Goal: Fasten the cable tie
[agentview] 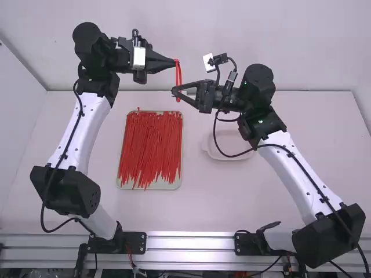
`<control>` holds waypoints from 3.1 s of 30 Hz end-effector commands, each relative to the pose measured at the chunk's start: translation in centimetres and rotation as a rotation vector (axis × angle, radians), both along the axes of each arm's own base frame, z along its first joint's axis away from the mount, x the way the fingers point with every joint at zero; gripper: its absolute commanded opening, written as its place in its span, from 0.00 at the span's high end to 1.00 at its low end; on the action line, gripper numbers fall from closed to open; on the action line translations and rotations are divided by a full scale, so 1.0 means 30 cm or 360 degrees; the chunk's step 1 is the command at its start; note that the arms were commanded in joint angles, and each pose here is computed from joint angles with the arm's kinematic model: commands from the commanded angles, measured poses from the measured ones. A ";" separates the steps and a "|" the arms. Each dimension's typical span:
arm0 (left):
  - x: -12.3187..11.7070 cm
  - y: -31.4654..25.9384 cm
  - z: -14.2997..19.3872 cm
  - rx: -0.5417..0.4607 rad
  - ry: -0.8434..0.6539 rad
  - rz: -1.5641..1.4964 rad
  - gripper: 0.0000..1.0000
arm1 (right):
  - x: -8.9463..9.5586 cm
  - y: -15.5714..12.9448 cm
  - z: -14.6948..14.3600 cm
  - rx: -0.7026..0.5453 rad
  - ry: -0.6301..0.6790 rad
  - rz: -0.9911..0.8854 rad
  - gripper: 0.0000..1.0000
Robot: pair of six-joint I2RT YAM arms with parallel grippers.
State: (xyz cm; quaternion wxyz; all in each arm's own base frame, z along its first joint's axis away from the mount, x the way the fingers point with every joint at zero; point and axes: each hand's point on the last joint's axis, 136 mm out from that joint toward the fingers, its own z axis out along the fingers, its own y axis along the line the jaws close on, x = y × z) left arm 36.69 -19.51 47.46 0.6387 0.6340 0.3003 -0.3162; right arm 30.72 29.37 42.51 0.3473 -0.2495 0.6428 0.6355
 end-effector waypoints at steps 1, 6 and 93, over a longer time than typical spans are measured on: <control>-0.012 -0.005 0.004 0.0002 -0.0023 -0.0017 0.98 | -0.014 -0.001 0.011 0.0008 -0.0021 0.0002 1.00; -0.008 -0.006 -0.006 0.0004 -0.0020 -0.0016 0.98 | -0.009 -0.002 0.026 0.0028 -0.0055 -0.0016 1.00; -0.079 -0.104 -0.051 0.0028 0.0047 -0.0207 0.99 | 0.132 -0.130 0.115 0.0156 -0.0166 -0.0356 1.00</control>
